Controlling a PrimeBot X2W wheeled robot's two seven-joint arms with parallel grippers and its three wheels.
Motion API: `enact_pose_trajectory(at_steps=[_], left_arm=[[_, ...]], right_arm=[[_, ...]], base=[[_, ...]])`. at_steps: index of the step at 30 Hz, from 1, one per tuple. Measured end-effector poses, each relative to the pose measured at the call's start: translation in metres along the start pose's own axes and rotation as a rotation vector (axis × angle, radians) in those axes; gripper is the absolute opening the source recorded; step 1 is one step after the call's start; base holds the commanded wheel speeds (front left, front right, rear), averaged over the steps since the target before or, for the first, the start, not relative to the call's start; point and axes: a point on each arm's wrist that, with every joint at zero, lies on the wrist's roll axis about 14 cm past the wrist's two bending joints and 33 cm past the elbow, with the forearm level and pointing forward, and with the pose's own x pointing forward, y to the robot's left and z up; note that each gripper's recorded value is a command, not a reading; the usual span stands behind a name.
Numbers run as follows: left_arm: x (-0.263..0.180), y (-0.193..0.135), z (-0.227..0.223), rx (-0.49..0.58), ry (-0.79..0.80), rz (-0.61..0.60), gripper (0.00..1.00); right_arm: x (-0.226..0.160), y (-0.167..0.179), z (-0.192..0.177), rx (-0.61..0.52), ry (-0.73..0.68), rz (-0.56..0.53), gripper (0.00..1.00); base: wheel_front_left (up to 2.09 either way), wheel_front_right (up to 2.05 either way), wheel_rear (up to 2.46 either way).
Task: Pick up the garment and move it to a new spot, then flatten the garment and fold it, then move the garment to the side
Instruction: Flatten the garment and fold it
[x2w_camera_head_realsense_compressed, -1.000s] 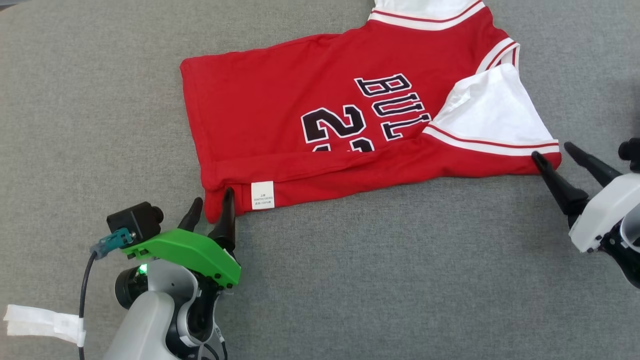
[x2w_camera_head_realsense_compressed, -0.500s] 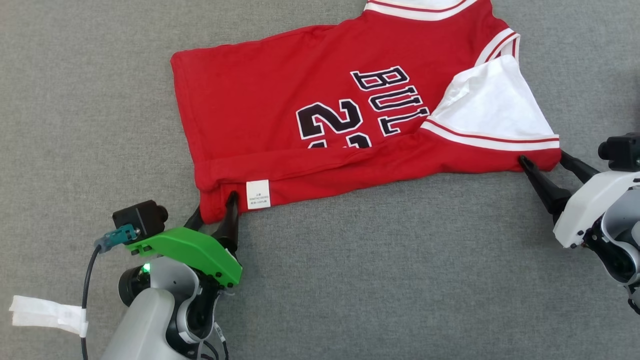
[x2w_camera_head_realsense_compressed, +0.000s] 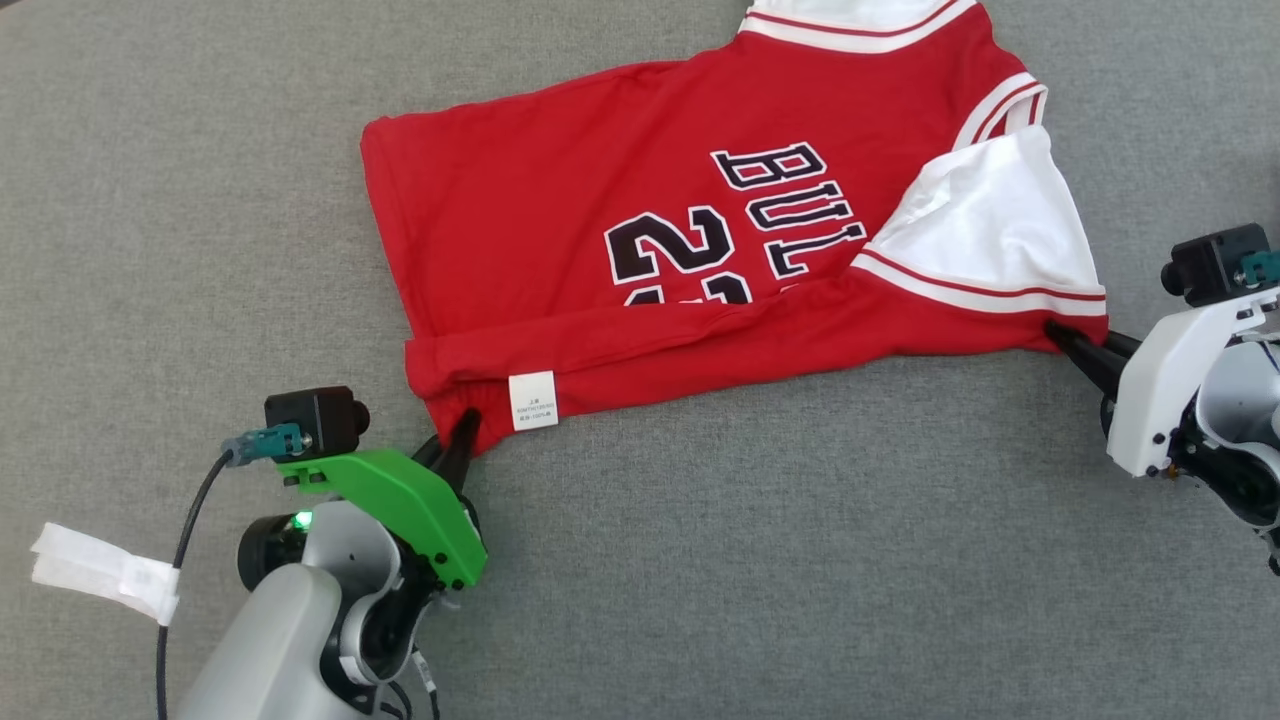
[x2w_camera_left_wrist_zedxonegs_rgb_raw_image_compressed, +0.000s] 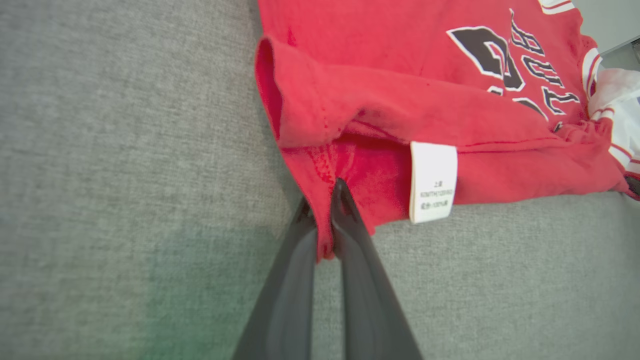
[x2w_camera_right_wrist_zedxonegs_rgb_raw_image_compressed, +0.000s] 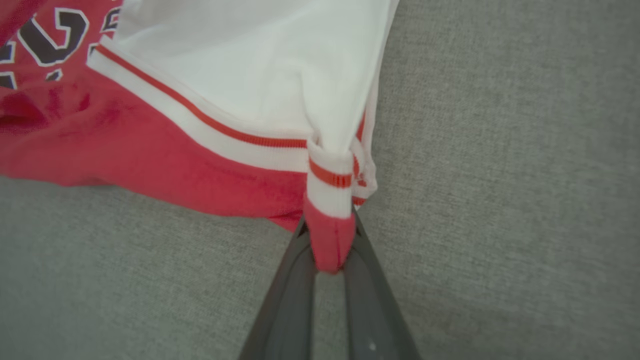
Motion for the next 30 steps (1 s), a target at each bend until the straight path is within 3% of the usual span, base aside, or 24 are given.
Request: enact_pose_trajectory(at_steps=[9, 13, 17, 22, 23, 24, 26, 30], left_arm=[[-0.039, -0.018, 0.014, 0.126, 0.059, -0.114, 0.0], [-0.063, -0.026, -0.011, 0.083, 0.156, -0.175, 0.0], [-0.08, -0.013, -0.052, 0.001, 0.267, -0.148, 0.0], [-0.086, -0.01, -0.067, -0.058, 0.264, -0.136, 0.0], [-0.085, -0.01, -0.066, -0.063, 0.248, -0.132, 0.36], [-0.084, -0.01, -0.065, -0.064, 0.234, -0.13, 1.0], [-0.083, -0.011, -0.065, -0.069, 0.222, -0.129, 1.0], [-0.081, -0.006, -0.06, -0.018, 0.181, -0.104, 1.0]], right_arm=[[-0.049, -0.006, 0.015, 0.042, 0.112, 0.035, 0.0], [-0.076, -0.011, -0.009, 0.08, 0.21, 0.036, 0.0], [-0.093, -0.017, -0.047, 0.142, 0.293, 0.021, 0.0], [-0.099, -0.018, -0.075, 0.196, 0.32, 0.008, 0.0], [-0.099, -0.017, -0.077, 0.195, 0.316, 0.006, 0.0], [-0.098, -0.017, -0.078, 0.195, 0.309, 0.002, 0.23], [-0.096, -0.018, -0.08, 0.186, 0.297, -0.006, 1.0], [-0.094, -0.027, -0.071, 0.154, 0.246, -0.035, 1.0]], base=[[0.0, 0.0, 0.0], [0.0, 0.0, 0.0], [0.0, 0.0, 0.0], [0.0, 0.0, 0.0], [0.0, 0.0, 0.0], [0.0, 0.0, 0.0], [0.0, 0.0, 0.0], [0.0, 0.0, 0.0]])
